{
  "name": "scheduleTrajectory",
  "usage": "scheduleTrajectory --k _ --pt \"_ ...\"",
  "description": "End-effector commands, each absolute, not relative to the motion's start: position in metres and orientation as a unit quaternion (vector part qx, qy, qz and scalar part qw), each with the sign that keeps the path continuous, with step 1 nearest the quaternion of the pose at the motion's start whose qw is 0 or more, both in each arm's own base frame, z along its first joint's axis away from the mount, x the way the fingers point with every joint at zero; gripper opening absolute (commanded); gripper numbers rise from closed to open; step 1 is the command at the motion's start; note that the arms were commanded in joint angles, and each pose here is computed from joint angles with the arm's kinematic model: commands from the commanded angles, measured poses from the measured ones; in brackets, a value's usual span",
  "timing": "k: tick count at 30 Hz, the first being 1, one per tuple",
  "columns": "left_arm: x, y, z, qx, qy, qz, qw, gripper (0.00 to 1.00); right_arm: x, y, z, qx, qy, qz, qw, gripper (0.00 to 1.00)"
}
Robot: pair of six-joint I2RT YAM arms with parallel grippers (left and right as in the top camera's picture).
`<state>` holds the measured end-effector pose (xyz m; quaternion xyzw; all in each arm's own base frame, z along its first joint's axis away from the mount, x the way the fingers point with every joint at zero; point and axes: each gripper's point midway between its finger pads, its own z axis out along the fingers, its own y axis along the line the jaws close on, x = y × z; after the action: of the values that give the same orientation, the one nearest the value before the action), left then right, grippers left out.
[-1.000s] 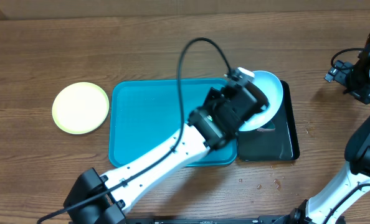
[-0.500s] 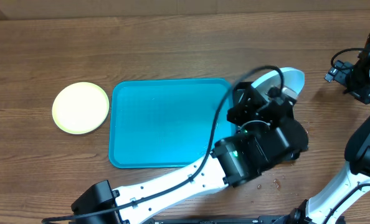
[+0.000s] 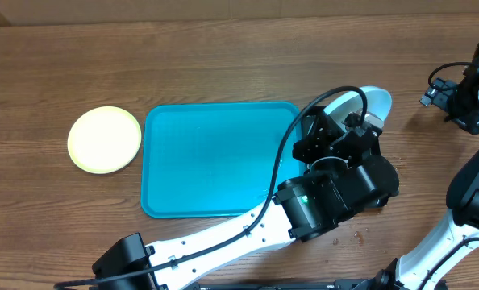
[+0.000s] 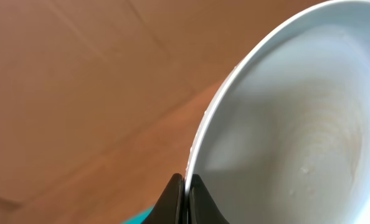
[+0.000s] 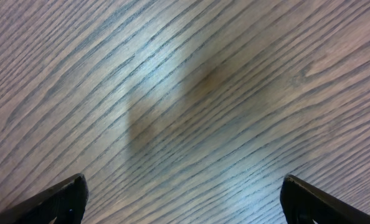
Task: Clean dirty plates on tray and stack at the side
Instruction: 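Carry the plate left and lower it onto the yellow plate stack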
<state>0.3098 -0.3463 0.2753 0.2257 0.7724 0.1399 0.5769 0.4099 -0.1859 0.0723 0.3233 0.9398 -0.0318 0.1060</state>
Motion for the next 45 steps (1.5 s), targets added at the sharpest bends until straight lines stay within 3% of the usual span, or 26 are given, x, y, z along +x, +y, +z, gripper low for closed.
scheduleTrajectory --k 1,9,14,18,22,27,31,45 --pt "0.318 -0.357 0.256 0.174 0.822 0.022 0.541 0.04 0.416 -0.191 0.093 0.325 0.935 -0.037 0.135 1.00" --pt "0.348 -0.323 0.217 0.083 0.903 -0.113 0.406 0.04 0.416 -0.191 0.093 0.325 0.935 -0.037 0.135 1.00" --pt "0.368 -0.219 0.250 -0.125 0.899 -0.092 0.409 0.04 0.416 -0.191 0.093 0.325 0.935 -0.037 0.135 1.00" --pt "0.370 -0.132 0.289 -0.227 0.863 -0.051 0.448 0.04 0.416 -0.191 0.093 0.325 0.935 -0.037 0.135 1.00" --pt "0.353 -0.041 0.300 -0.317 0.842 0.005 0.436 0.04 0.416 -0.191 0.093 0.325 0.935 -0.037 0.135 1.00" --pt "0.291 0.074 0.267 -0.482 0.801 0.121 0.334 0.04 0.416 -0.191 0.093 0.325 0.935 -0.037 0.135 1.00" --pt "0.281 0.096 0.242 -0.514 0.799 0.115 0.290 0.04 0.416 -0.191 0.093 0.325 0.935 -0.037 0.135 1.00" --pt "0.289 0.118 0.238 -0.524 0.767 0.162 0.334 0.04 0.416 -0.191 0.093 0.325 0.935 -0.037 0.135 1.00"
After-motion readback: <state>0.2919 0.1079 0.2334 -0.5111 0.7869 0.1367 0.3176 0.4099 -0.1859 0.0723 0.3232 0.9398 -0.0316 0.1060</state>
